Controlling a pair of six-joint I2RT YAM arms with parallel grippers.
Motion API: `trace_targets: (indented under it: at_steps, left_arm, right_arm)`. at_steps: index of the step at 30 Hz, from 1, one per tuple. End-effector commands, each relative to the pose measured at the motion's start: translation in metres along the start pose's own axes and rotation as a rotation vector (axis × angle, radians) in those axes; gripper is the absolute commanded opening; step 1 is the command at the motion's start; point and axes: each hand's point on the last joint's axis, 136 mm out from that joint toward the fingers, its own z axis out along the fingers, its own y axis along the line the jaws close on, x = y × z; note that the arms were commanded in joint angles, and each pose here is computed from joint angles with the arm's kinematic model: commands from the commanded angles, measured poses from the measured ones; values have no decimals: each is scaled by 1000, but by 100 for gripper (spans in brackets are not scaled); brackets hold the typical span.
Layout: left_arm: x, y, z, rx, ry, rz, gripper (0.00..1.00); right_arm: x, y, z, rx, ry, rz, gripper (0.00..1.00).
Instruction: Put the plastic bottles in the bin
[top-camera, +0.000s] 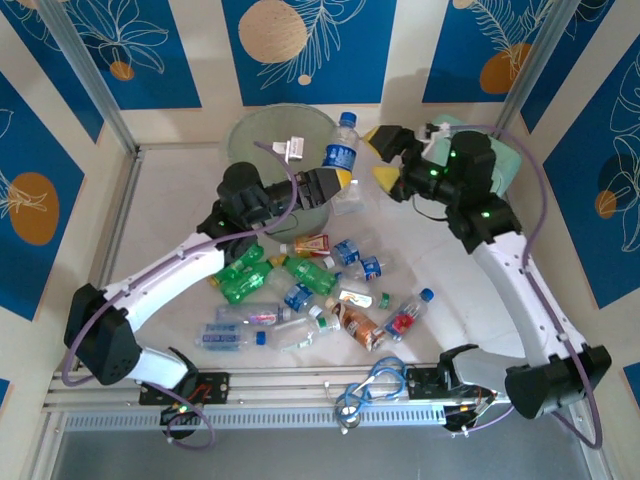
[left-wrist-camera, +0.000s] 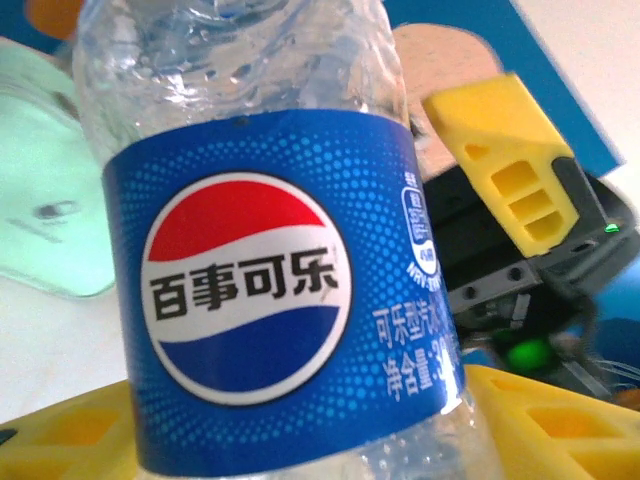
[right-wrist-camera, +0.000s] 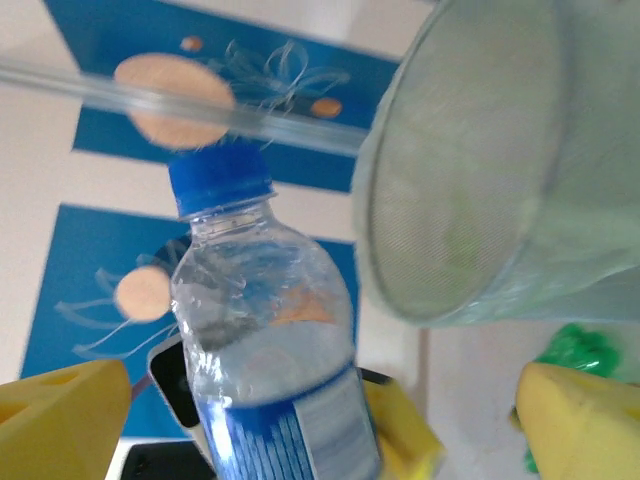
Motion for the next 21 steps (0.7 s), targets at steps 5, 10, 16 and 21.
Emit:
trace_targets:
  at_steps: [5, 10, 16, 21]
  left_arm:
    - [-83, 37, -43, -430, -64, 183, 61]
    - [-107, 104, -61, -670, -24, 130, 59]
    - [-100, 148, -68, -834, 41, 133, 61]
    - [-94, 159, -74, -883, 61, 121, 69]
  right_arm:
    - [-2, -99, -77, 593, -129, -10, 99]
    - [16, -149, -90, 691, -95, 49, 99]
    - [23, -188, -106, 758, -101, 130, 100]
    - [21, -221, -126, 919, -109, 169, 100]
